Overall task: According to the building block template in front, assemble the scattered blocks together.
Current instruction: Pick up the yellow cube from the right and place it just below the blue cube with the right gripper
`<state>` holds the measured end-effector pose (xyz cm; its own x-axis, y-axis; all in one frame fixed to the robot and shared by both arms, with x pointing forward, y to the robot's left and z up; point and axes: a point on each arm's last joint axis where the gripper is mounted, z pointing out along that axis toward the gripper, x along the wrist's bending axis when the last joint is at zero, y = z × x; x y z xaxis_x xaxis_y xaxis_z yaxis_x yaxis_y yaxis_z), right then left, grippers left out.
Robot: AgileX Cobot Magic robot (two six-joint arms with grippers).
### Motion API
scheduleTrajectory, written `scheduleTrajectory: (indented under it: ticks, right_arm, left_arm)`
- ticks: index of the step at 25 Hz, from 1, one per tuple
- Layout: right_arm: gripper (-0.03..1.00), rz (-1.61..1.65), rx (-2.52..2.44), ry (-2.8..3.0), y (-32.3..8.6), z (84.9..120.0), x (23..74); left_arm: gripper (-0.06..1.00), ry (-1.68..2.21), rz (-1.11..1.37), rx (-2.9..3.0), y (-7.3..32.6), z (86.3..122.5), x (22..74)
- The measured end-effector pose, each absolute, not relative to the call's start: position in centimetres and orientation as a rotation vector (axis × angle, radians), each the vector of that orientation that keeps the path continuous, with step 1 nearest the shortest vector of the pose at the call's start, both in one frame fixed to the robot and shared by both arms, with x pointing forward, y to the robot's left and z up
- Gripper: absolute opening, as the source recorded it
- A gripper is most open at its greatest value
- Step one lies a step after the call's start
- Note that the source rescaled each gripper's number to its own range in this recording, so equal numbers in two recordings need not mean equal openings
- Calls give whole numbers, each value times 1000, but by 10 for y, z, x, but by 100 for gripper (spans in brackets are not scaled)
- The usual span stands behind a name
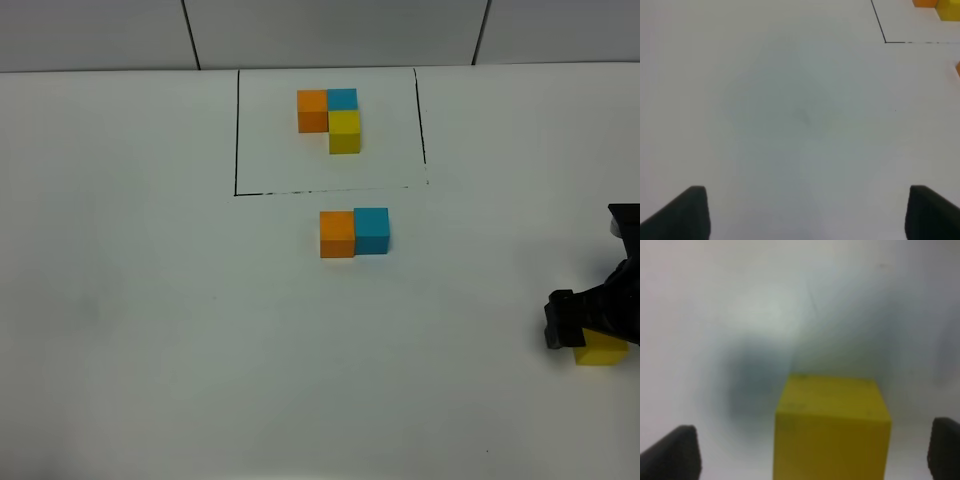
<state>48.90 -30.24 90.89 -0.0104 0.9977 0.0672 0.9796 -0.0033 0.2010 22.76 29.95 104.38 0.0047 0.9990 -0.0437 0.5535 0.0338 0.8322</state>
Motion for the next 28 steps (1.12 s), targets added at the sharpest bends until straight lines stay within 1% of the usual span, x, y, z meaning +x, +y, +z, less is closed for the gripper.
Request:
scheduleTrajectory:
  ticks: [8,10,12,14,15,17,18,19,23,28]
  right_arm:
    - [80,265,2152,2146,-303,890,490]
    - [78,260,2153,2147,-304,887,490]
    - [73,256,2154,2149,-304,886,491]
    - [63,250,2152,2153,-304,885,491]
    - [53,246,2152,2154,-305,885,491]
    - [26,252,2163,2147,-304,885,492]
    - [5,249,2174,2151,-303,885,492]
    - [1,250,2181,2154,-302,886,492]
    - [1,235,2176,2221,-284,887,493]
    - [1,310,2188,2221,-238,900,504]
  left_arm:
    - [80,1630,829,1600,299,1044,228]
    - [80,1630,829,1600,299,1044,228]
    - [80,1630,829,1600,299,1044,228]
    - [80,1631,828,1600,299,1044,228]
    - [79,1631,828,1600,299,1044,228]
    - [79,1631,828,1600,299,1044,228]
    - [79,1631,828,1600,299,1044,228]
    - [79,1631,828,1600,299,1044,228]
    - [80,1631,829,1601,300,1044,228]
    - [80,1631,829,1601,300,1044,228]
